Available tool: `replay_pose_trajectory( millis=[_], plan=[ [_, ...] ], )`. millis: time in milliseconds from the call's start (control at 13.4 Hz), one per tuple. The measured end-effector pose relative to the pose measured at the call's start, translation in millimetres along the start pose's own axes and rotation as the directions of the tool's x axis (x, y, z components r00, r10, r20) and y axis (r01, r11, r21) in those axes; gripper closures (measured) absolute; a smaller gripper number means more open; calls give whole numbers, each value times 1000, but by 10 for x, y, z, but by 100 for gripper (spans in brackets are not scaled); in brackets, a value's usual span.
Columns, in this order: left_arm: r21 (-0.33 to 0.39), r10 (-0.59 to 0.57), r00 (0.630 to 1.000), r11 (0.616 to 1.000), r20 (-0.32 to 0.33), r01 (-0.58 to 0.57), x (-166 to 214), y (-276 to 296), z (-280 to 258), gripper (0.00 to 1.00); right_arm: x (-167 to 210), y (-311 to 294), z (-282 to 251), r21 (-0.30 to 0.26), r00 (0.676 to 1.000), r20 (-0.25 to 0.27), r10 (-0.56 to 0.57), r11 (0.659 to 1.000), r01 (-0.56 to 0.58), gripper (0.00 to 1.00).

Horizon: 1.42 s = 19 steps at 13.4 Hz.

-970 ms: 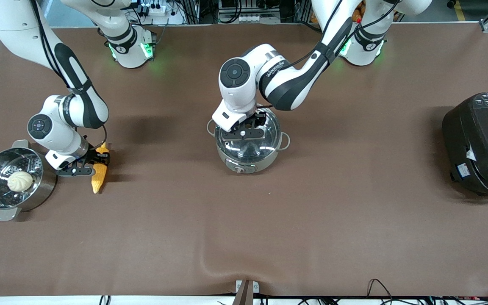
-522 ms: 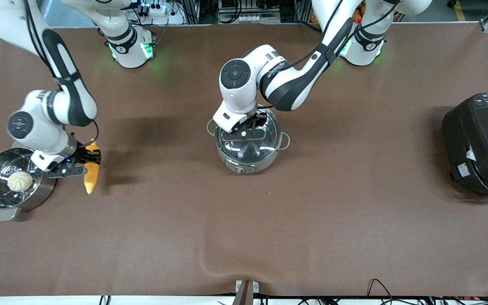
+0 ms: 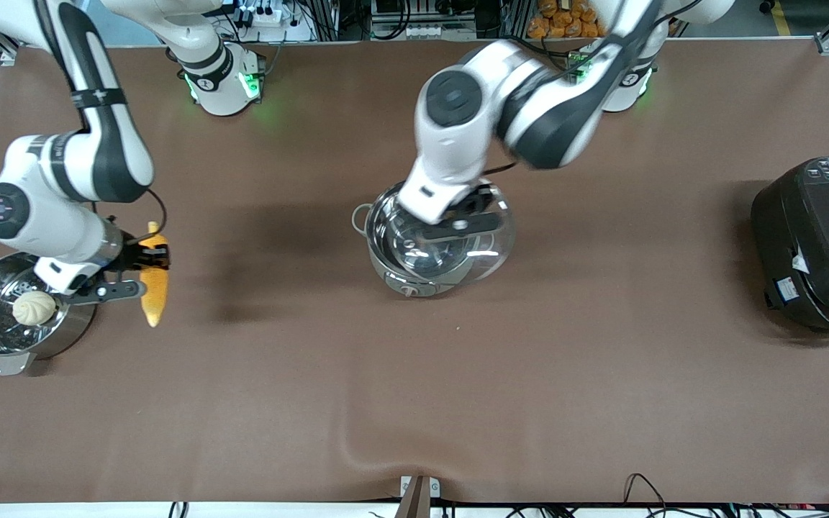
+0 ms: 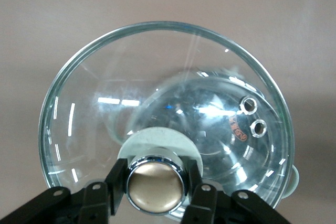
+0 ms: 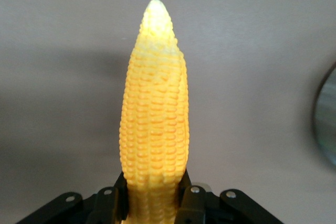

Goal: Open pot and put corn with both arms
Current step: 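Lift the glass lid aside with the left gripper while the right gripper carries corn, then lower the corn into the pot and open the right gripper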

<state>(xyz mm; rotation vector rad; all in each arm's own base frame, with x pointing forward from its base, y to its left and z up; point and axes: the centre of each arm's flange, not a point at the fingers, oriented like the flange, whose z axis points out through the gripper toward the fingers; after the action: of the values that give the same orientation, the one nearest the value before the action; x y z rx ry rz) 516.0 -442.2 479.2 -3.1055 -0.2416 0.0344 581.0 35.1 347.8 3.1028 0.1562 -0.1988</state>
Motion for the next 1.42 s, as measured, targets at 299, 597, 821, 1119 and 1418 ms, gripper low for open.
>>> replay_pose_trajectory(
  millis=[299, 597, 821, 1119, 1418],
  plan=[
    [-14, 17, 999, 1000, -36, -18, 873, -1425, -654, 49, -63, -1807, -445, 29, 993, -43, 113, 993, -112, 63],
    [-1, 108, 993, 994, 42, -108, 1688, -3050, -194, 49, -549, -3368, -910, 78, 988, -41, 149, 986, -146, 63],
    [-8, 123, 990, 992, 75, -122, 1814, -3570, 414, 49, -841, -4470, -559, 75, 989, -59, 133, 989, -128, 63],
    [-13, 135, 988, 991, 72, -134, 1613, -3618, 1121, 49, -951, -5140, 215, 53, 984, -94, 153, 988, -148, 63],
    [-15, 150, 987, 989, 48, -150, 1128, -3641, 1815, 49, -784, -5051, 314, 39, 978, -101, 184, 983, -181, 59]
  ],
)
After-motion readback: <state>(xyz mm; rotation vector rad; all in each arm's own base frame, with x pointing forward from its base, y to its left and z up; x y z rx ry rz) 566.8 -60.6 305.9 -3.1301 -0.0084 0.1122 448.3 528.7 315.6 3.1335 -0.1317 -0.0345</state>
